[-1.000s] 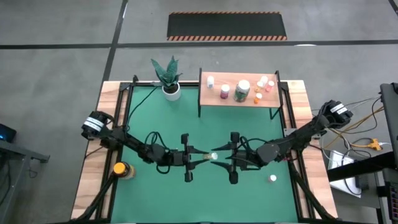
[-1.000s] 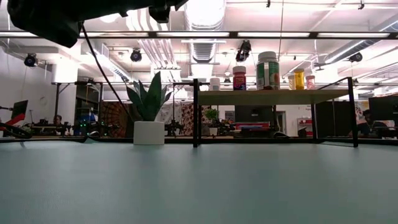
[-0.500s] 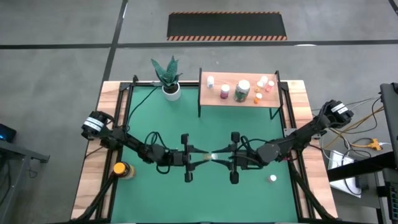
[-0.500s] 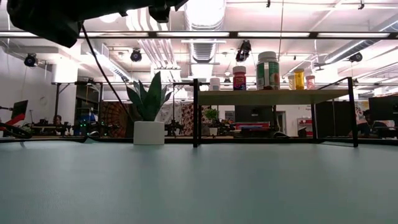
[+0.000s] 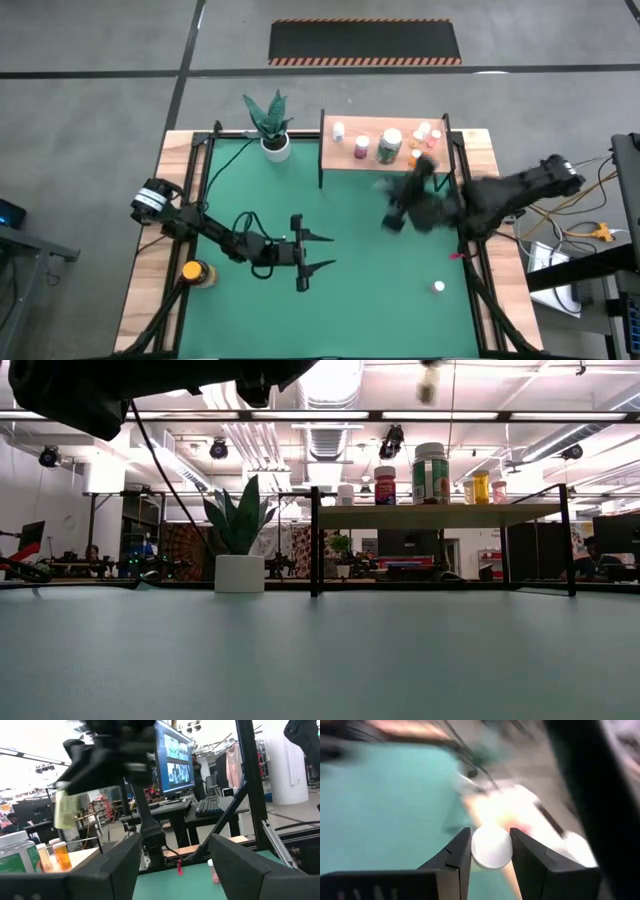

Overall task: Pick and place medicine bottles onto shelf by color
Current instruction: Put the light yellow pill bottle on the shelf

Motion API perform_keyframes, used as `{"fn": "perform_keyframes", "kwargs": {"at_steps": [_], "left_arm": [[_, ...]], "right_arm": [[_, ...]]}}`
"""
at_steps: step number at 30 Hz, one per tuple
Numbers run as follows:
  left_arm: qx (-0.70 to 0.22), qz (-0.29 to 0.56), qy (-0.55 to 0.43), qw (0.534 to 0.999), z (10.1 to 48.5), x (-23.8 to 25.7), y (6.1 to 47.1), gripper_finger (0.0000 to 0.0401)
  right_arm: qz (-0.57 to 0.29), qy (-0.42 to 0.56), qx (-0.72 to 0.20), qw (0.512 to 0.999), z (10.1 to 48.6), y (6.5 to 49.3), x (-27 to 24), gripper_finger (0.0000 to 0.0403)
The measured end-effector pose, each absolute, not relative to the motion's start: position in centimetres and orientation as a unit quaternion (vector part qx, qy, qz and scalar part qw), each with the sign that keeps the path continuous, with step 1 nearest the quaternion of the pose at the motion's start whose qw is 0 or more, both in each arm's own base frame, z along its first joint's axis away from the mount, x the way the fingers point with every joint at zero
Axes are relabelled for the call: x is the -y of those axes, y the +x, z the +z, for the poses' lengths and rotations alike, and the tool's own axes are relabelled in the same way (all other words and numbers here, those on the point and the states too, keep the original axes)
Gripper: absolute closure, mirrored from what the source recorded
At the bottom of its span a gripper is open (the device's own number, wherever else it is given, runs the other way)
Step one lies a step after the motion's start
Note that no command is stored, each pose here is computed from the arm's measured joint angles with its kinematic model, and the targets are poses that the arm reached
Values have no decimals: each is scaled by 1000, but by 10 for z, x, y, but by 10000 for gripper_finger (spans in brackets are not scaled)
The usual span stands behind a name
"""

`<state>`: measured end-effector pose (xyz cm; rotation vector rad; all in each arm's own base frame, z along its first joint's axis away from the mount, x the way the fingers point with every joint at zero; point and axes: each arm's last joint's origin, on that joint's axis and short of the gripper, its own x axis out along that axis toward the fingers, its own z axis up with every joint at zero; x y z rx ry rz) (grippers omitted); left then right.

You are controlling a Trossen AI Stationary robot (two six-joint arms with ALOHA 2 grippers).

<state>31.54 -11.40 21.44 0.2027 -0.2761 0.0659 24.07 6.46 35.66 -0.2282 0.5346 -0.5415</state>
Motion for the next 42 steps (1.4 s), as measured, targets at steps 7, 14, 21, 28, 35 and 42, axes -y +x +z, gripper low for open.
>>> {"fn": "perform_keyframes", "kwargs": {"at_steps": [7,14,21,28,35,42], "left_arm": [[141,34,99,984,217,114,317,184],[144,35,98,984,218,114,317,184],[143,34,98,984,218,114,317,184],[143,34,97,984,218,114,317,184],[143,34,97,984,218,115,317,184],[145,34,97,984,218,115,317,184]], "right_arm": [[-478,23,-335,812,387,162,12,299],[-507,106,-316,795,365,128,34,299],[-514,117,-347,776,328,134,46,299],[-517,129,-360,766,308,138,59,298],[-542,130,-371,742,302,134,73,298],[-539,145,-385,735,291,136,79,298]]}}
